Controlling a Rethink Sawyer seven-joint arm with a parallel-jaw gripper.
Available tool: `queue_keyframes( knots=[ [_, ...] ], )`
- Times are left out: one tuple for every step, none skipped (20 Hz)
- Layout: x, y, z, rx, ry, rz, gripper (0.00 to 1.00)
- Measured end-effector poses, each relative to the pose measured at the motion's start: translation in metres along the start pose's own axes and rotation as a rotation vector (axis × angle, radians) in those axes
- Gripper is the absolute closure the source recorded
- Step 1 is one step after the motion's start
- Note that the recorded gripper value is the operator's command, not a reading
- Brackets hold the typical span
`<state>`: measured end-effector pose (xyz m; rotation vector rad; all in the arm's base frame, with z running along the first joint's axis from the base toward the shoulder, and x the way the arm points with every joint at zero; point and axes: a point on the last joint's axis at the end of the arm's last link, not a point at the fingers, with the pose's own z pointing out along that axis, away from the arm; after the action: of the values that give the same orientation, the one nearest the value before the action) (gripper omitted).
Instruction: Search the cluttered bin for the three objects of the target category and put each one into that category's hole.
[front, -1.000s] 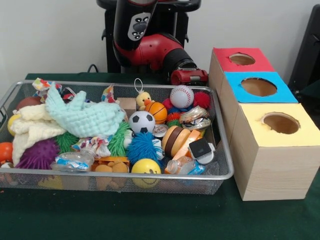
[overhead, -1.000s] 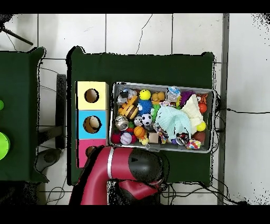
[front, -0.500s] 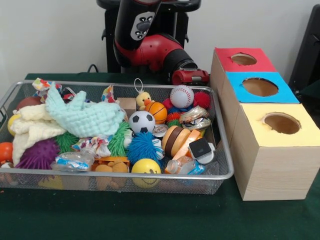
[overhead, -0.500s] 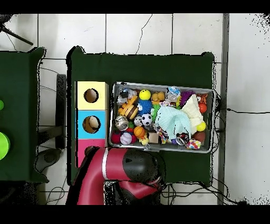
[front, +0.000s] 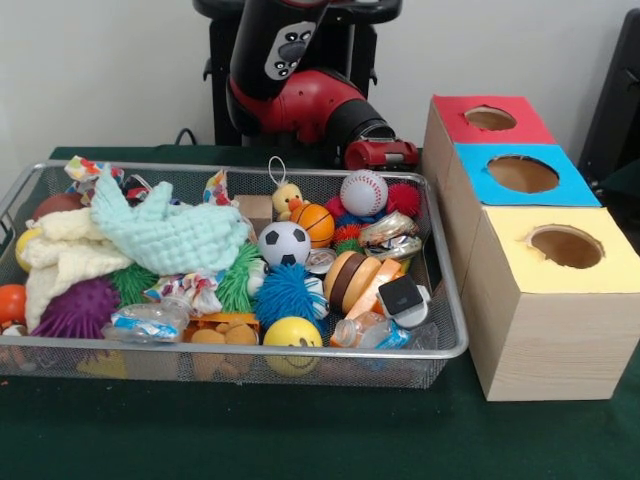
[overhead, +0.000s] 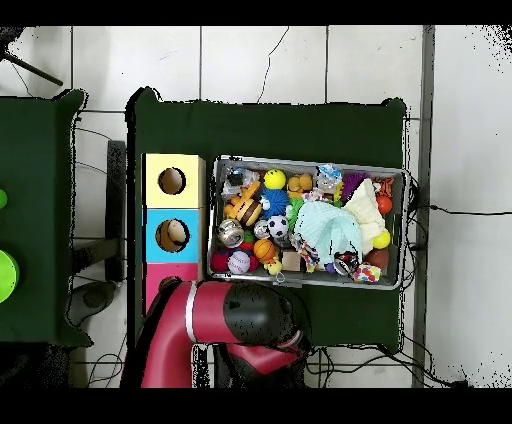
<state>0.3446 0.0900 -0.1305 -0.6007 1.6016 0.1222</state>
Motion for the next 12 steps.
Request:
queue_keyframes(
  knots=[
    [0.0, 0.0, 0.0001, -0.001, 0.0, -0.001, 1.0],
    [0.0, -0.0002, 0.0004, -0.005, -0.001, -0.005, 1.0],
    [0.0001, -0.0002, 0.0005, -0.009, -0.003, -0.008, 1.0],
    [0.0002, -0.0006, 0.001, -0.015, -0.005, -0.015, 1.0],
    [0.0003, -0.0009, 0.0012, -0.02, -0.007, -0.019, 1.0],
    [0.0004, -0.0013, 0.0014, -0.024, -0.009, -0.024, 1.0],
    [0.0005, -0.0015, 0.0015, -0.027, -0.012, -0.028, 1.0],
    [0.0007, -0.0021, 0.0016, -0.033, -0.016, -0.034, 1.0],
    [0.0008, -0.0027, 0.0017, -0.039, -0.021, -0.04, 1.0],
    [0.0009, -0.0031, 0.0018, -0.042, -0.027, -0.043, 1.0],
    [0.001, -0.0034, 0.0018, -0.046, -0.034, -0.048, 1.0],
    [0.0011, -0.0037, 0.0018, -0.049, -0.04, -0.052, 1.0]
  ],
)
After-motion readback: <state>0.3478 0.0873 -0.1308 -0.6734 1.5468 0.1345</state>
